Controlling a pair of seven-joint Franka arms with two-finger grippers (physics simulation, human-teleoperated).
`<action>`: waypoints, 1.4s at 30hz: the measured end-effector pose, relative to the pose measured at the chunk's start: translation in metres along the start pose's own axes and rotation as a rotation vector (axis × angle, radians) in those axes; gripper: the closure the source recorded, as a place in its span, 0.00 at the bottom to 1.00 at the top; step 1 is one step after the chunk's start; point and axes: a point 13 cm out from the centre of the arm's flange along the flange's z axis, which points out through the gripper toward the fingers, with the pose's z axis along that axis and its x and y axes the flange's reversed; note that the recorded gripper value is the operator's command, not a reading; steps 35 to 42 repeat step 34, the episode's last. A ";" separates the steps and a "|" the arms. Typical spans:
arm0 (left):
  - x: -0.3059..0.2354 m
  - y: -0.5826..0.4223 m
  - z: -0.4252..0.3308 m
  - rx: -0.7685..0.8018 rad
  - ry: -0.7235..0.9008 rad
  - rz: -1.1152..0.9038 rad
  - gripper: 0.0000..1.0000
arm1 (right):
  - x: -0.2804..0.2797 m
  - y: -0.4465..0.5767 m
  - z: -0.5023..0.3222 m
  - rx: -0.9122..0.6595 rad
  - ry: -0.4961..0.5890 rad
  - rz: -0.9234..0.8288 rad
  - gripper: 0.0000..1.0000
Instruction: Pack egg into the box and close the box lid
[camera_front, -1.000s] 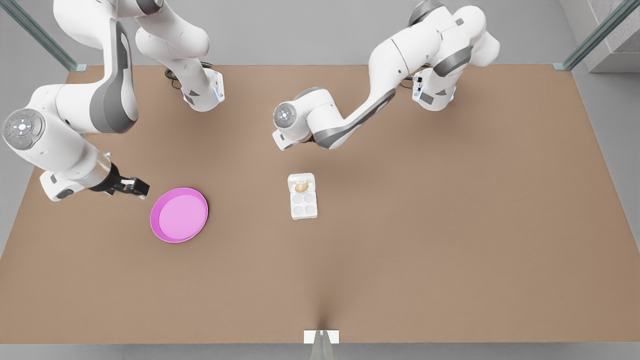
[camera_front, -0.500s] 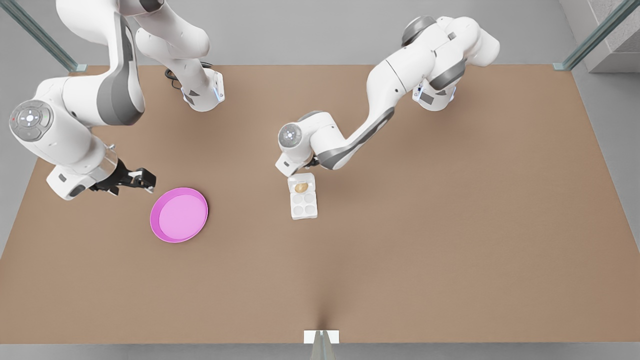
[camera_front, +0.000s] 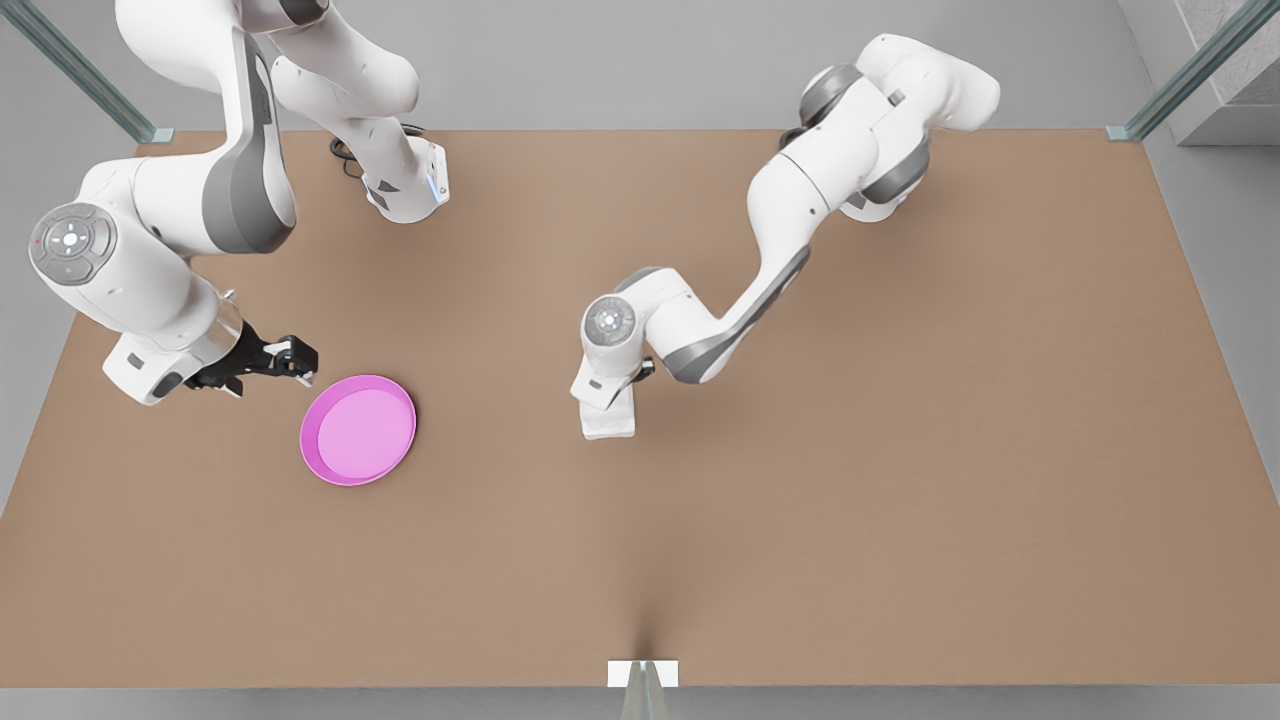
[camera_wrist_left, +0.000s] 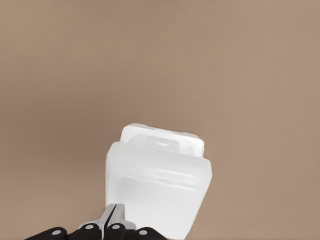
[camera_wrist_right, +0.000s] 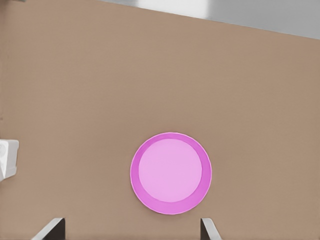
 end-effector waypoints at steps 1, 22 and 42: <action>-0.001 -0.001 0.001 0.005 -0.001 -0.003 0.79 | 0.000 0.000 0.000 0.000 0.000 -0.003 0.00; -0.152 0.173 -0.224 0.020 -0.118 -0.216 0.00 | 0.026 -0.003 -0.034 -0.019 0.013 0.026 0.00; -0.173 0.512 -0.285 -0.041 0.035 -0.319 0.00 | 0.034 0.024 -0.032 -0.026 0.053 0.027 0.00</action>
